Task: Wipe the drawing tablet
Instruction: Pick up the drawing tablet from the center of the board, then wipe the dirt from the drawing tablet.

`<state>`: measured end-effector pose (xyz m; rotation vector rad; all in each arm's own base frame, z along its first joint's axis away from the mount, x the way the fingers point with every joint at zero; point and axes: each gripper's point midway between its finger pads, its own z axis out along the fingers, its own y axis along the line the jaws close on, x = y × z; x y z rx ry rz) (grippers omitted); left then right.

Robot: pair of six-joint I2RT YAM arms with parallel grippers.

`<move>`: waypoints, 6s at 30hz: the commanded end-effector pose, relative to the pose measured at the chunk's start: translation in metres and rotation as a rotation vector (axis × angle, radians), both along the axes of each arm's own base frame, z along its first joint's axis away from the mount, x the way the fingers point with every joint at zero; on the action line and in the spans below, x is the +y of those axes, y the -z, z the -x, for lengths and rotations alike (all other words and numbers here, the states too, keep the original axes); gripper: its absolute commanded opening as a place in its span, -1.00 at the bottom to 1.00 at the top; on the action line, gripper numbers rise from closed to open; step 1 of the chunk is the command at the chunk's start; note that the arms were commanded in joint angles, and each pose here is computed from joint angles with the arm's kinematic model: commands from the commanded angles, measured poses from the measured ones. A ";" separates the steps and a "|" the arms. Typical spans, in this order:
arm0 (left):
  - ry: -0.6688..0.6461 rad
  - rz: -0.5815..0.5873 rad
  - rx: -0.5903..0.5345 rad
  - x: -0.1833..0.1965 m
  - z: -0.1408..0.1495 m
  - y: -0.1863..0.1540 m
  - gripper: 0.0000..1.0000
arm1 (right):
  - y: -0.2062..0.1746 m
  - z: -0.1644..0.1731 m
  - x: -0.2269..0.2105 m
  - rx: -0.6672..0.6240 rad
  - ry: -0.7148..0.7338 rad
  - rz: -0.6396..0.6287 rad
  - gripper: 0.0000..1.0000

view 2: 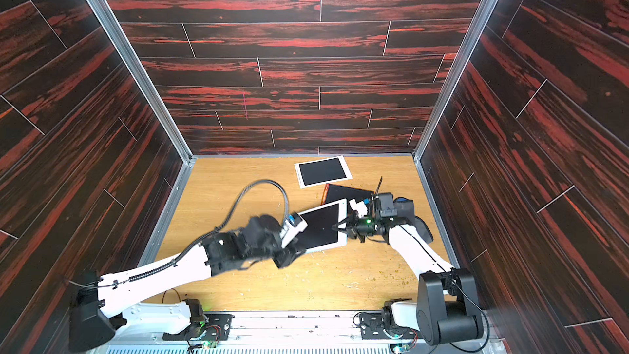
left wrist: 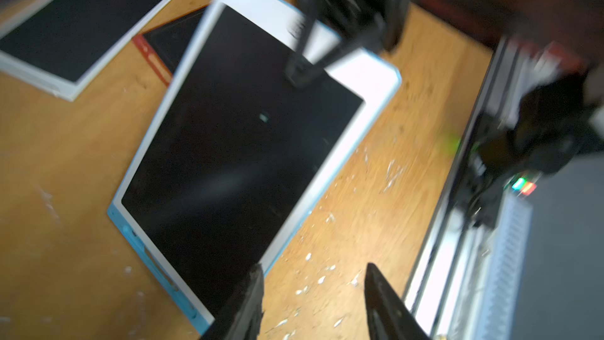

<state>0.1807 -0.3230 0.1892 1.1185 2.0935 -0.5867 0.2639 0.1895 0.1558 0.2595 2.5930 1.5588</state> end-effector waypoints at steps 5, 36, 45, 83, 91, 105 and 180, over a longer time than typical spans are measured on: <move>0.073 -0.398 -0.275 0.017 -0.006 0.033 -0.03 | -0.019 0.011 0.010 0.060 -0.053 -0.093 -1.00; 0.013 -0.515 -0.357 0.019 -0.022 0.012 -1.00 | -0.021 -0.002 0.009 0.097 -0.039 -0.158 0.52; 0.157 -0.573 -0.171 0.010 -0.007 -0.001 -1.00 | -0.020 -0.065 -0.115 -0.025 0.427 0.528 0.49; -0.189 0.208 0.601 0.042 -0.065 0.004 -1.00 | 0.086 -0.081 -0.280 0.303 0.766 1.059 0.45; -0.213 0.201 0.585 0.049 -0.062 0.008 -1.00 | 0.137 -0.102 -0.264 0.396 0.610 0.990 0.56; -0.260 0.185 0.755 0.046 -0.053 0.034 -1.00 | 0.104 -0.098 -0.238 0.270 0.581 0.960 -1.00; -0.514 -0.039 0.877 0.056 -0.069 0.077 -1.00 | 0.182 0.168 0.037 0.328 -0.484 0.480 -1.00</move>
